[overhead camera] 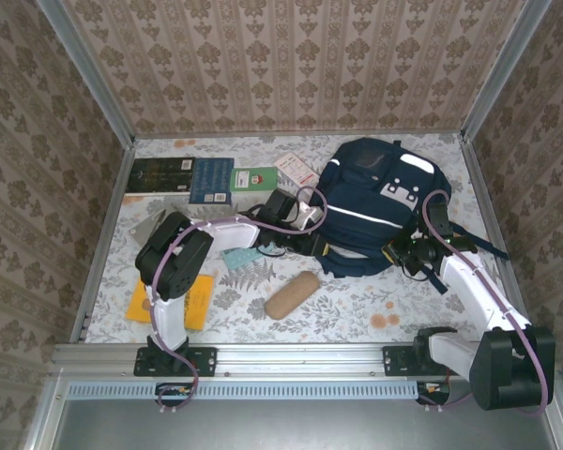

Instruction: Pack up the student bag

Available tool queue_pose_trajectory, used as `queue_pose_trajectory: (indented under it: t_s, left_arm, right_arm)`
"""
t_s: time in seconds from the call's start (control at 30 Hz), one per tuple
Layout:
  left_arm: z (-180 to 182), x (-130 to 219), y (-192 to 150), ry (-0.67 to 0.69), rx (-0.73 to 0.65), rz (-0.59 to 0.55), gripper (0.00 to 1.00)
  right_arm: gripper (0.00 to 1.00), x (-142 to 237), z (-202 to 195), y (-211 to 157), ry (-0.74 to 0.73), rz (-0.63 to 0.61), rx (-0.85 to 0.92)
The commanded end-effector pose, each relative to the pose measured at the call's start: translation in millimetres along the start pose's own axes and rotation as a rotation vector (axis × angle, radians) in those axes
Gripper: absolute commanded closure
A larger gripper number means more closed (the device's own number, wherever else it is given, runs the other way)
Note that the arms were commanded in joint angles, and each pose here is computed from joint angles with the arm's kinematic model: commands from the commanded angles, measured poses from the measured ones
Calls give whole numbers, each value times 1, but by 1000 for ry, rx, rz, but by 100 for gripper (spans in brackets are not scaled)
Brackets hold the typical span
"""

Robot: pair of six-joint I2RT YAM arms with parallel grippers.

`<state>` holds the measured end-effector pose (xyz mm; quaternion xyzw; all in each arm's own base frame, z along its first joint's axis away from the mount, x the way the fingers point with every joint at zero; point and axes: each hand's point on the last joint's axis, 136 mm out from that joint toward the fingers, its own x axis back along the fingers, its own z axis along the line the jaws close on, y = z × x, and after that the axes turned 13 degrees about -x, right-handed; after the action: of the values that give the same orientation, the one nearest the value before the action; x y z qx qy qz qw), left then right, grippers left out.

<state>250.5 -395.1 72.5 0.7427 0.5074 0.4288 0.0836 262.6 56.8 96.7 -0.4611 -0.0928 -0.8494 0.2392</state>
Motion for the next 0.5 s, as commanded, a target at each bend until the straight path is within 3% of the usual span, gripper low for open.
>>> queue_pose_trajectory:
  t_s: [0.0,0.23,0.47]
  left_arm:
    - [0,2,-7,-19,44,-13,66]
    - [11,-6,-13,2,87,-7,60]
    - [0,-3,-10,-25,85,-26,66]
  right_arm:
    - [100,2,10,2,49,-7,11]
    - [100,3,10,2,50,-7,11]
    - [100,4,10,2,48,-9,11]
